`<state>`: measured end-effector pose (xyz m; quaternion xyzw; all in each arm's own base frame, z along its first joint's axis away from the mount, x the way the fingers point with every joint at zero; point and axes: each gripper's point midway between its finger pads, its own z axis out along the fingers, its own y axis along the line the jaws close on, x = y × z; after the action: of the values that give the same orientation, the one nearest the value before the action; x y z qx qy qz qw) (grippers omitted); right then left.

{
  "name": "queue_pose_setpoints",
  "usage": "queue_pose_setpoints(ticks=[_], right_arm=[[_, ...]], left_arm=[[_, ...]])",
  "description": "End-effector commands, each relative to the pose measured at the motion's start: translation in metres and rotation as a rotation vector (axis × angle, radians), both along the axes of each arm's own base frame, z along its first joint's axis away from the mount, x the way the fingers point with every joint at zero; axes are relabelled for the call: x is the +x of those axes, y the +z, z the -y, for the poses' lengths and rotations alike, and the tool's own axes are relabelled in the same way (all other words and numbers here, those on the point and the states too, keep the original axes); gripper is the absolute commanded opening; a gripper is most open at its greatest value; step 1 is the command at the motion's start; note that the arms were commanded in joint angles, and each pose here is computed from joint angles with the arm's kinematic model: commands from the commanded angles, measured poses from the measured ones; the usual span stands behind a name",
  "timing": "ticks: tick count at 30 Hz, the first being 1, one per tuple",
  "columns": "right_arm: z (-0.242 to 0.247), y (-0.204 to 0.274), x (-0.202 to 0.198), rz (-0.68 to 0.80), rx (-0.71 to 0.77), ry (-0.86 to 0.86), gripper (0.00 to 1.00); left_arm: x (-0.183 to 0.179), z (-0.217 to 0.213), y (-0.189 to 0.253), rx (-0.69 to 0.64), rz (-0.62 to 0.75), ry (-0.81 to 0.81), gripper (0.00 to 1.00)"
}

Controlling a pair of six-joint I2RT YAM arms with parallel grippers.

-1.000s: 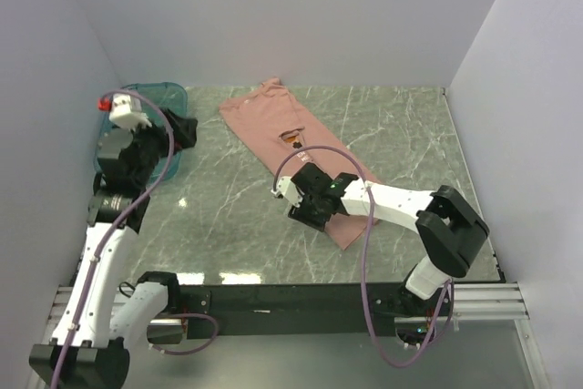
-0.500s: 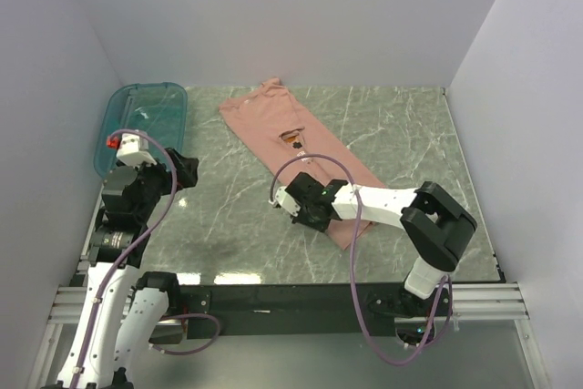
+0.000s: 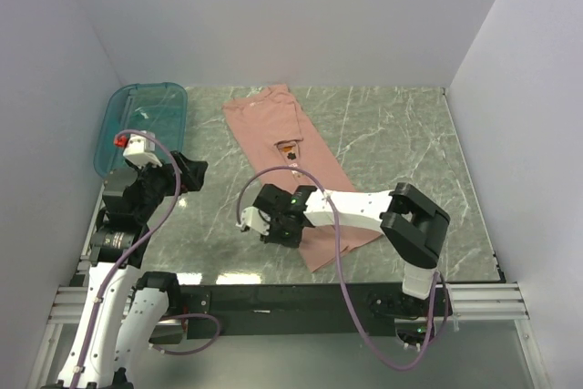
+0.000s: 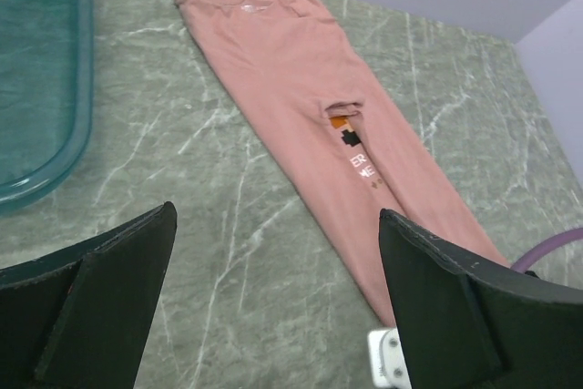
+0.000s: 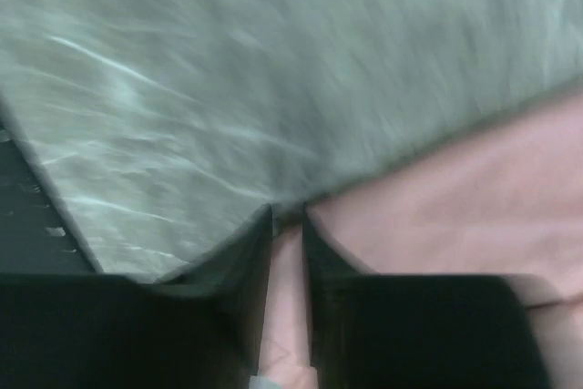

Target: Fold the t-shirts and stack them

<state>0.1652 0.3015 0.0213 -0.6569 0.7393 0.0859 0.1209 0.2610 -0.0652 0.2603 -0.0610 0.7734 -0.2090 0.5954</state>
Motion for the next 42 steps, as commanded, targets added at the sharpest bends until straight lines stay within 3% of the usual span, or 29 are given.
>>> queue_pose_setpoints(ticks=[1,4,7,11,15,19,23,24,27,31,32,38,42], right_arm=[[-0.021,0.018,-0.023,-0.125,0.053,0.093,0.31],[-0.013,0.04,-0.03,-0.132,0.086,0.157,0.45],[0.009,0.078,-0.023,-0.12,0.191,0.172,0.51],[0.065,0.123,0.023,-0.063,0.38,0.007,0.53],[0.132,0.166,0.059,0.195,0.51,-0.069,0.56],[0.2,0.167,0.085,0.372,0.55,-0.163,0.69],[0.229,0.154,0.075,0.389,0.608,-0.034,0.72],[0.229,0.139,0.058,0.272,0.62,-0.038,0.73],[0.239,0.117,0.042,0.148,0.58,0.021,0.71],[0.238,0.104,0.028,0.081,0.599,0.062,0.69],[0.237,0.103,0.028,0.082,0.603,0.063,0.69],[0.233,0.1,0.028,0.088,0.628,0.032,0.68],[0.235,0.095,0.025,0.063,0.617,0.019,0.67]], left_arm=[[-0.001,0.012,0.013,0.007,0.073,-0.08,0.98],[-0.003,0.022,0.013,-0.004,0.076,-0.145,0.98],[-0.005,0.035,0.014,-0.014,0.099,-0.225,0.98],[-0.018,0.065,0.014,-0.052,0.132,-0.429,0.98],[-0.022,0.088,0.01,-0.061,0.137,-0.535,0.96],[-0.031,0.127,-0.002,0.044,0.125,-0.642,0.94],[-0.068,0.195,-0.036,0.193,0.089,-0.84,0.91],[-0.075,0.205,-0.044,0.23,0.088,-0.865,0.91],[-0.108,0.248,-0.073,0.364,0.124,-0.987,0.89],[-0.143,0.296,-0.108,0.466,0.165,-1.08,0.86],[-0.139,0.306,-0.122,0.536,0.168,-1.062,0.85],[-0.14,0.354,-0.151,0.647,0.157,-0.993,0.74],[-0.135,0.362,-0.168,0.704,0.144,-0.946,0.68]])
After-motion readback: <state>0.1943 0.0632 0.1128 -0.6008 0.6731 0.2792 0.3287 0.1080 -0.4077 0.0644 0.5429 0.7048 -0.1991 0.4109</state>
